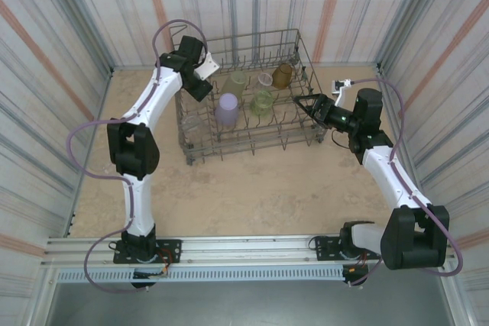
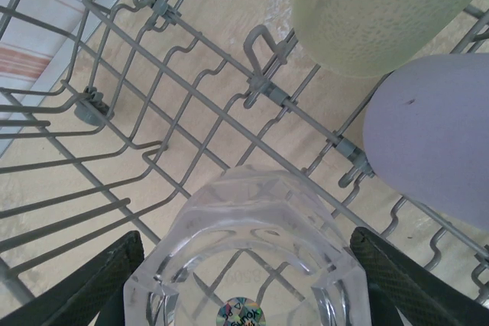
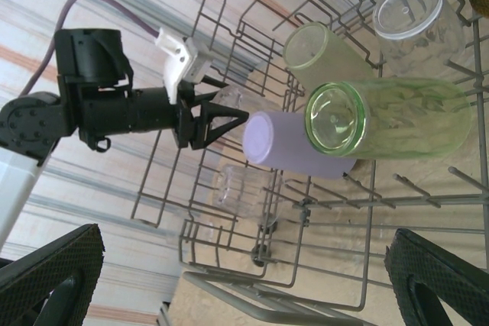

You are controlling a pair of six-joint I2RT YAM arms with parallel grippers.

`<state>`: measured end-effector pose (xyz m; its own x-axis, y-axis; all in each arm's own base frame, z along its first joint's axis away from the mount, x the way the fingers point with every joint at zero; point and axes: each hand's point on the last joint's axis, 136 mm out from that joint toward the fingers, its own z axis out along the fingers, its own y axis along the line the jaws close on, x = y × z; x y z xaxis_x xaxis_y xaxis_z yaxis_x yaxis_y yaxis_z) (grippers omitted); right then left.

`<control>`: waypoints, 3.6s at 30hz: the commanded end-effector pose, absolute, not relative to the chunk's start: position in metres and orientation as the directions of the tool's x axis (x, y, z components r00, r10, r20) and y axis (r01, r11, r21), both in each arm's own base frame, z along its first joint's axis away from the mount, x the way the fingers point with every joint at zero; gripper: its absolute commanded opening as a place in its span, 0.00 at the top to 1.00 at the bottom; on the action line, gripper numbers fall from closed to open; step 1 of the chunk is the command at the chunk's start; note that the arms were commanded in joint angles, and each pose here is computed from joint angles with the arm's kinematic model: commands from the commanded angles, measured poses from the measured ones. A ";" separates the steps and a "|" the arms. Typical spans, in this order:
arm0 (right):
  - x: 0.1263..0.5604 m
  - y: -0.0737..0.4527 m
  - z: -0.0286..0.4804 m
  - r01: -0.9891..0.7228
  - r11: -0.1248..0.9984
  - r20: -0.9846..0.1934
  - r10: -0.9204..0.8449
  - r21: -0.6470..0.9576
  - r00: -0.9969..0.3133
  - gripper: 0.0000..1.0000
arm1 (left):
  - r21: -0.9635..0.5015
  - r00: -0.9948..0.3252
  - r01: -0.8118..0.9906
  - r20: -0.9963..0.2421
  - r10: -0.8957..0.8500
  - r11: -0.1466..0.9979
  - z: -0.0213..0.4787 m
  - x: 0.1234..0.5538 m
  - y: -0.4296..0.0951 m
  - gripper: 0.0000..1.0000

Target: Load the cups into the dish rack

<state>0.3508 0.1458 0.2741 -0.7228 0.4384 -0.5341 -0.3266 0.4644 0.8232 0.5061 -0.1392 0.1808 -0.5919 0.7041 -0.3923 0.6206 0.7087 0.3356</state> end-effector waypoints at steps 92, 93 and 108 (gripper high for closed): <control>0.304 0.143 0.285 -0.307 0.539 -0.577 0.450 0.784 -0.682 0.01 | 0.300 -0.607 0.131 -0.730 0.316 0.945 0.349 0.400 -0.097 0.01; 0.303 0.143 0.284 -0.304 0.541 -0.575 0.450 0.784 -0.683 0.01 | 0.295 -0.613 0.125 -0.728 0.307 0.947 0.350 0.394 -0.095 0.01; 0.279 0.134 0.279 -0.273 0.592 -0.589 0.442 0.758 -0.677 0.01 | 0.274 -0.719 -0.063 -0.679 0.147 0.960 0.332 0.325 -0.029 0.01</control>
<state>0.2858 0.1349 0.2940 -0.6591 0.4651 -0.5909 -0.2935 0.5644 0.7716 0.3466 -0.0469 0.3317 -0.6996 0.2189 -0.6801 0.0108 0.9551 0.2962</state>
